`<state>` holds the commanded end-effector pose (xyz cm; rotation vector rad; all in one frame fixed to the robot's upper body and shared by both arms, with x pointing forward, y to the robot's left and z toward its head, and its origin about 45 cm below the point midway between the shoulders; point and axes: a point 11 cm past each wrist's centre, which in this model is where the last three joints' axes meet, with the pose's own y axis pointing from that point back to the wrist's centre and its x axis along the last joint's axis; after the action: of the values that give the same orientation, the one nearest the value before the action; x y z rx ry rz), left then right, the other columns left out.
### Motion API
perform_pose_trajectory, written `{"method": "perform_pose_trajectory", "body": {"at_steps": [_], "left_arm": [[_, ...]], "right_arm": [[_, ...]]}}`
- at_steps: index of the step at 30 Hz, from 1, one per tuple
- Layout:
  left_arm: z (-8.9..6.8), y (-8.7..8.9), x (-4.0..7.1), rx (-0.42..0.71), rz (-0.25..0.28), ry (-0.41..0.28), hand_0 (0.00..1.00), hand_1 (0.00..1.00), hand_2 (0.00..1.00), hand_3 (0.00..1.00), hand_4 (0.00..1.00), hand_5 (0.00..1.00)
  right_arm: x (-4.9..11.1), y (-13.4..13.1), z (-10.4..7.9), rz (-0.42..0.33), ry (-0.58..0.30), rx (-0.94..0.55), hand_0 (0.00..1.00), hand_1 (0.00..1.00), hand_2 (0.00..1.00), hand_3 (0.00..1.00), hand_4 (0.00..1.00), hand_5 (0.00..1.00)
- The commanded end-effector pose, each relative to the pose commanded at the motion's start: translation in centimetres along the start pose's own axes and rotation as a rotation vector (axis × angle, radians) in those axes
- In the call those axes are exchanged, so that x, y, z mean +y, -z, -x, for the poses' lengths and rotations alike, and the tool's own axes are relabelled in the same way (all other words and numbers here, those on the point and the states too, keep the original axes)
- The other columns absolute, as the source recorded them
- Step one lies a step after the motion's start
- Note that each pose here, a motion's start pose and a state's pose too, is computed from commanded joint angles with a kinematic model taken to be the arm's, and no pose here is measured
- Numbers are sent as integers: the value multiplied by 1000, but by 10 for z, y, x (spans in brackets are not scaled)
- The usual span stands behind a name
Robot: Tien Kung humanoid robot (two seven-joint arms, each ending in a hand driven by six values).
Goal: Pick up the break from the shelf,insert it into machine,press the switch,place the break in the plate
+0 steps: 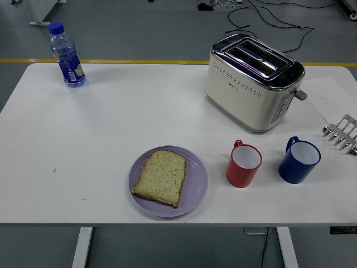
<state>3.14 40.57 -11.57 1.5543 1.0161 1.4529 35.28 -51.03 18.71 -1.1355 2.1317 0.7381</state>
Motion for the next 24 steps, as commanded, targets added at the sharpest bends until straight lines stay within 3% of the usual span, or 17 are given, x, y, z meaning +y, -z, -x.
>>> {"method": "perform_pose_trajectory", "body": {"at_steps": [24], "left_arm": [[3,-3,1,10,7,7,657,574,605,612,313,998]], "right_arm": [[-1,3,-2,-19,-16,-28,756,706,717,637,463,281]]}}
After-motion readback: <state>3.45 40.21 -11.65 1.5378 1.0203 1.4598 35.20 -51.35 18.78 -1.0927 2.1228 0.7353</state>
